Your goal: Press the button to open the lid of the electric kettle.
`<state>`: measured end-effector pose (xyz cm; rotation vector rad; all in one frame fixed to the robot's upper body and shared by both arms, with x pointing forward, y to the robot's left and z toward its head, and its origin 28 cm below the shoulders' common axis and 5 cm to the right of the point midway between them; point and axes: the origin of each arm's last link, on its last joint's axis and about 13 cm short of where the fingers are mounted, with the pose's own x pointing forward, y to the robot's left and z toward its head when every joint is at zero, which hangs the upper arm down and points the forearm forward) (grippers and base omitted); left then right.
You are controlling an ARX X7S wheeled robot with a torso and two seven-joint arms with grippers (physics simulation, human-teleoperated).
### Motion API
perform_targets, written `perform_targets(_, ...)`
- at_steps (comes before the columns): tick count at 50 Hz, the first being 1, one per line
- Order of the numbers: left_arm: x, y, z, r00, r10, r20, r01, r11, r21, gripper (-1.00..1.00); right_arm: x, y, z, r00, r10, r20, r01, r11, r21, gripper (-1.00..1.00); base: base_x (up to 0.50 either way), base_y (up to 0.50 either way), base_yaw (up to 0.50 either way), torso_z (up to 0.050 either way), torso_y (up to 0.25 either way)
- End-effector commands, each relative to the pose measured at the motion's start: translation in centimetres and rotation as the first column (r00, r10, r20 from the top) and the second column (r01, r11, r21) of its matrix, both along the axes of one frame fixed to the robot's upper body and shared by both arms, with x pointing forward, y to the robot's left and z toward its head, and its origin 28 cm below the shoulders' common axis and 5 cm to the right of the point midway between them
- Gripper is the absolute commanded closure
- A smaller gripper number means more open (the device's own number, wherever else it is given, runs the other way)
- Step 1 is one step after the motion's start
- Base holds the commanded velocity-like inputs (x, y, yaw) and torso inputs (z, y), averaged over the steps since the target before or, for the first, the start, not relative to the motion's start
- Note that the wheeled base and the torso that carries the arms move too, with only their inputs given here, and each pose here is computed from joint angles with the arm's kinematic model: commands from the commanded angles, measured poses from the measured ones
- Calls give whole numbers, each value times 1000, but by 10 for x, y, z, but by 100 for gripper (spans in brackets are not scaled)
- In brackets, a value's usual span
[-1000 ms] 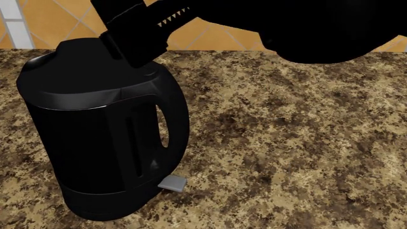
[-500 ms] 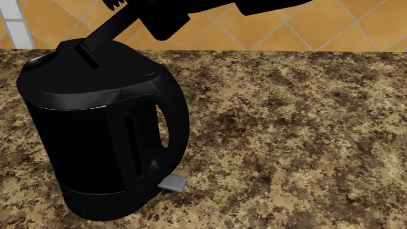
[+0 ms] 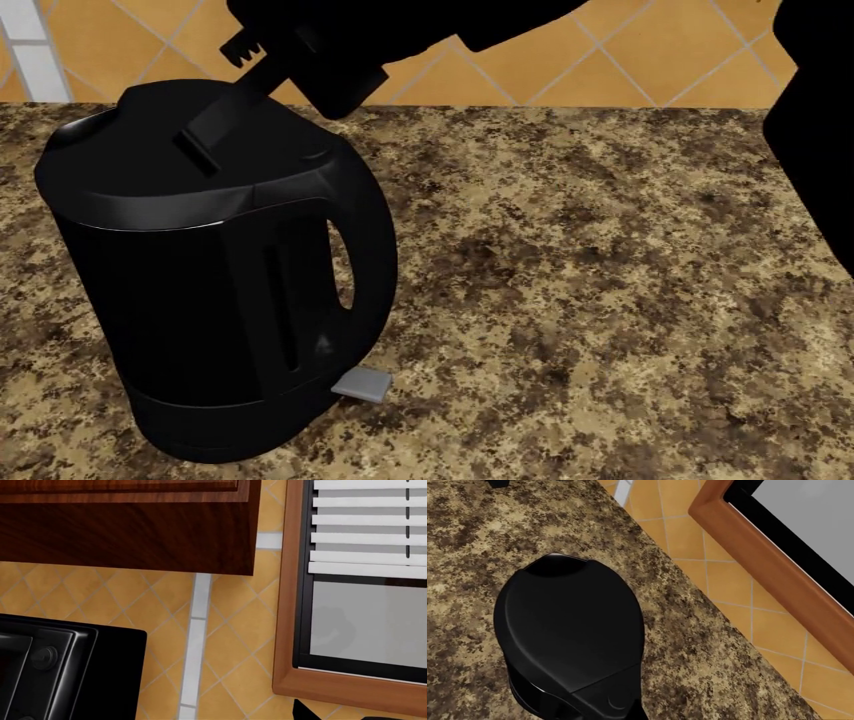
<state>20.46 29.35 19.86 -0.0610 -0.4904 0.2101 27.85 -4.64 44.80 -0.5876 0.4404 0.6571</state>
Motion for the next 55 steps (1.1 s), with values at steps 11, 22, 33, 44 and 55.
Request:
perform_targets(11,-1,1,1,1000,-2,5,2,1000,-6,-100,19,17,-8,1000,-1,-28,0,998,-56,100,0,0,0,0,0)
perform_targets(22,-2,2,1,1000,-3,8,3,1000,-8,-100,18,25,-14,999,26,-42,-30,996,-84,100,0,0,0,0,0)
perform_targets(33,-3,1,2,1000,-5,8,5,1000,-8,-100,19,23,-26,997,4,-72,-12,992,-123,100,0,0,0,0,0)
perform_targets(44,-4,3,3,1000,0,15,0,1000,-15,-100,27,25,-31,996,-9,-83,-2,991,-132,100,0,0,0,0,0)
perform_targets(55,-5,4,3,1000,3,17,-3,1000,-16,-100,35,26,-38,995,-19,-96,5,990,-142,100,0,0,0,0,0)
